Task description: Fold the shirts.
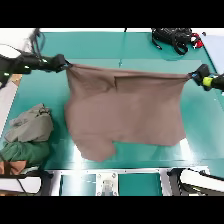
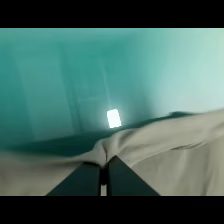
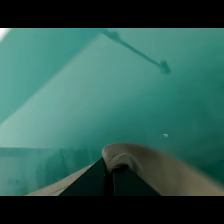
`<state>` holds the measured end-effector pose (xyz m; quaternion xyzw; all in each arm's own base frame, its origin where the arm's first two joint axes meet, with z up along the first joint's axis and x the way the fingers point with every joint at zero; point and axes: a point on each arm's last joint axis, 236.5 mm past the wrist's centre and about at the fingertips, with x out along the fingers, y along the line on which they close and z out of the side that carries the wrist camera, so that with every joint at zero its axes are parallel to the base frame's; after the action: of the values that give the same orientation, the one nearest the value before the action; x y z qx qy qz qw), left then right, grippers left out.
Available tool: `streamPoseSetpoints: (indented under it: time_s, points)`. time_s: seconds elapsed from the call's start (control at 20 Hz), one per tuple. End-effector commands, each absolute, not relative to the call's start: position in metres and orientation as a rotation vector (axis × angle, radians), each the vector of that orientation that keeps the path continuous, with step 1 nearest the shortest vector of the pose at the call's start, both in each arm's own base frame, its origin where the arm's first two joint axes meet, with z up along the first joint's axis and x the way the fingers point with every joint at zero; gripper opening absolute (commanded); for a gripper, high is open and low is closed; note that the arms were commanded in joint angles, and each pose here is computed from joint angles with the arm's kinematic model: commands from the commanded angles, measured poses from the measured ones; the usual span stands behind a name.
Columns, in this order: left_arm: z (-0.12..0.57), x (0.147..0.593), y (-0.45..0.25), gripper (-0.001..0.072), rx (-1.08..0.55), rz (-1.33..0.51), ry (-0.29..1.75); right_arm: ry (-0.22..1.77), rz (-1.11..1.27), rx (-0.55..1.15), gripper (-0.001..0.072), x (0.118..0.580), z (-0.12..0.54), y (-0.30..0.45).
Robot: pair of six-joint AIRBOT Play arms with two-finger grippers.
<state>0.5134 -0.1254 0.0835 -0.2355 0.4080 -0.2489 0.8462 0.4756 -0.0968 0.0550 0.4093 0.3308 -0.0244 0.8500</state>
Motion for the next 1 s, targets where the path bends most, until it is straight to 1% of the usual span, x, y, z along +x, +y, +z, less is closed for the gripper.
streamPoseSetpoints:
  time_s: [0.0, 0.1, 0.2, 0.35, 0.5, 0.65, 0.8, 0.95]
  points:
    - [0.023, 0.552, -0.114, 0.0023, -0.579, -0.412, 0.883, 0.795, -0.063, 0.931, 0.0017, 0.514, -0.015, -0.106]
    - [0.030, 0.570, -0.108, 0.0023, -0.586, -0.387, 0.826, 0.777, -0.026, 0.967, 0.0017, 0.539, -0.013, -0.108]
    - [0.041, 0.582, -0.101, 0.0023, -0.577, -0.362, 0.772, 0.746, -0.009, 0.958, 0.0018, 0.557, -0.004, -0.114]
    - [0.035, 0.579, -0.098, 0.0024, -0.543, -0.362, 0.791, 0.739, 0.000, 0.946, 0.0017, 0.562, 0.001, -0.115]
    - [0.018, 0.552, -0.110, 0.0023, -0.487, -0.430, 0.917, 0.857, 0.010, 0.879, 0.0015, 0.538, -0.017, -0.110]
    - [-0.012, 0.508, -0.110, 0.0023, -0.416, -0.454, 1.132, 0.993, -0.039, 0.795, 0.0014, 0.498, -0.039, -0.110]
    - [-0.036, 0.476, -0.111, 0.0023, -0.425, -0.455, 1.265, 1.062, -0.083, 0.729, 0.0015, 0.462, -0.049, -0.109]
    - [-0.053, 0.455, -0.115, 0.0023, -0.456, -0.458, 1.347, 1.123, -0.082, 0.748, 0.0015, 0.439, -0.064, -0.098]
